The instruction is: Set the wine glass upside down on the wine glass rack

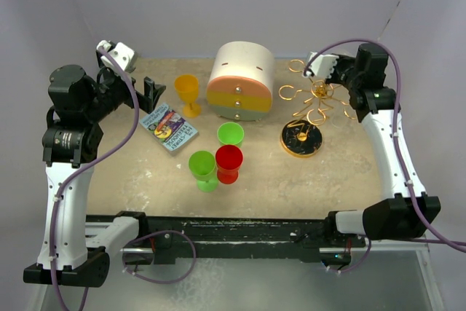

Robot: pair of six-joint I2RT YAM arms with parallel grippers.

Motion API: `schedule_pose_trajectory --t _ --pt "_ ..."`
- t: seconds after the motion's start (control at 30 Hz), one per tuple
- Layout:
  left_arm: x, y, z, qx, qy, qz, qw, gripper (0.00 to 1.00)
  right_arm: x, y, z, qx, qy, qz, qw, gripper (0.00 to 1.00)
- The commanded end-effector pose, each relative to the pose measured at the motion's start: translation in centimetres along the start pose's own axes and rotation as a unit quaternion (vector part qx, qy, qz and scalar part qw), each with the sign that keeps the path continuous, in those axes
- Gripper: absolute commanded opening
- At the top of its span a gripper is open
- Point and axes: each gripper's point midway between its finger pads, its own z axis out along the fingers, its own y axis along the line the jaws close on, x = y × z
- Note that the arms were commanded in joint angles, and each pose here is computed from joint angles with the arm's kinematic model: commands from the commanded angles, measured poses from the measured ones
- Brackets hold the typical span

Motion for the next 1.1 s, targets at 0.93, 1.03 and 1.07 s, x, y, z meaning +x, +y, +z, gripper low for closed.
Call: schedule_pose_trajectory --t 0.93,1.03,1.07 --pt "-1.6 0.0 -0.6 0.000 -0.030 0.021 0.999 0.99 -2.4 -3.9 -0.6 0.045 -0.012 0.004 0.999 0.00" --pt "-1.7 0.0 -0.6 0.000 -0.031 0.021 0.999 0.99 -2.5 -4.0 -0.5 0.047 -0.012 0.007 0.999 0.00" --pt "-1.7 0.0 -0.7 0.000 -0.030 0.021 0.999 0.99 -2.6 -4.0 -0.4 0.048 -0.012 0.008 0.999 0.00"
